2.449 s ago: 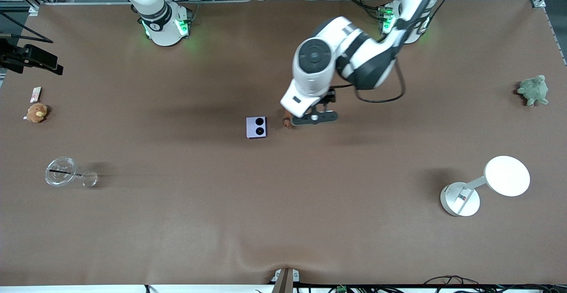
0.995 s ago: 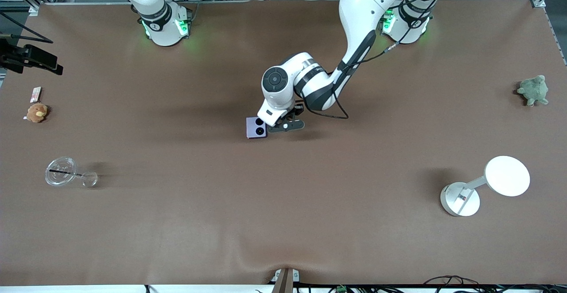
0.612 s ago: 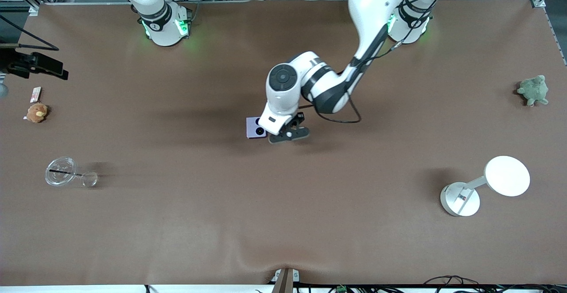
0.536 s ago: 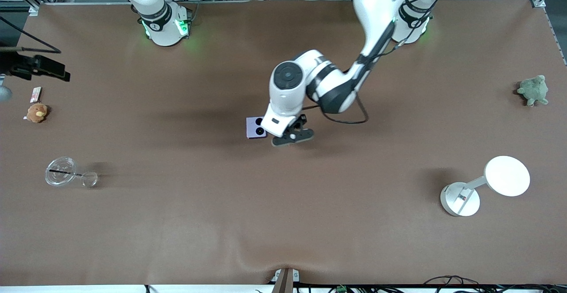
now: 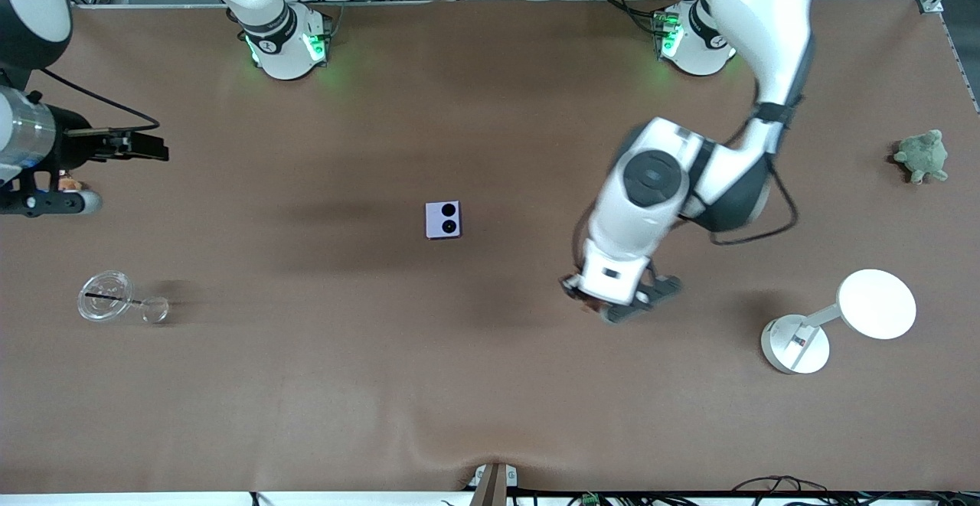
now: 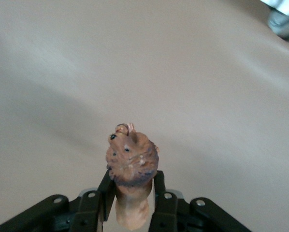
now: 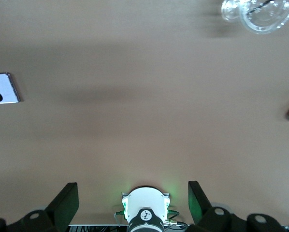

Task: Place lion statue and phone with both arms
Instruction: 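Carry the lion toward the lamp while the right gripper reaches the phone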

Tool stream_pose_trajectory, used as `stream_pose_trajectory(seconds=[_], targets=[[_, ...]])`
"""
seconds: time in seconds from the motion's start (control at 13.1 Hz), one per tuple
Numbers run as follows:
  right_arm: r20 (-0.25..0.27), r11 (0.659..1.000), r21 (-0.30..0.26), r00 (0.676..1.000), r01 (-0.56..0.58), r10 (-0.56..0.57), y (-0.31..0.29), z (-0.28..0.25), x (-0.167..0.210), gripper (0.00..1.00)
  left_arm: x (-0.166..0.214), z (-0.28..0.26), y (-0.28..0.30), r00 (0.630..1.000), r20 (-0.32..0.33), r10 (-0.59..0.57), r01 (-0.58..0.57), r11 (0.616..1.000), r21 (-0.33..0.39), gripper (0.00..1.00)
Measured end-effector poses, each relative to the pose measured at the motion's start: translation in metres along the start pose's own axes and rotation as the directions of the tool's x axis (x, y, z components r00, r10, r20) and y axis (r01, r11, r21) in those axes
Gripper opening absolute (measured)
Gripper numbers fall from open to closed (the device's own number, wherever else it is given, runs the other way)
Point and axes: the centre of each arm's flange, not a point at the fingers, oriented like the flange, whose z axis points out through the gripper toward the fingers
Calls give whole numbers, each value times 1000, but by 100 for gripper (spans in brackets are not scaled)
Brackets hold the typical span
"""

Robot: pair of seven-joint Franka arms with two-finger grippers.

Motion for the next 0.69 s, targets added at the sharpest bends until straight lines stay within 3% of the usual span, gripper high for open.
stream_pose_trajectory(seconds=[0.23,0.38,0.69], targets=[[18,997,27,998,66,-66,-41,17,17,100,39,25,-41,998,-10,62,-62,996,62,36],[-20,994,60,995,94,-93,-62,31,40,100,59,46,-69,993,19,116,-117,989,89,36],[-13,986,99,991,133,-132,-115,57,60,100,97,73,-120,975,63,211,-217,969,115,36]])
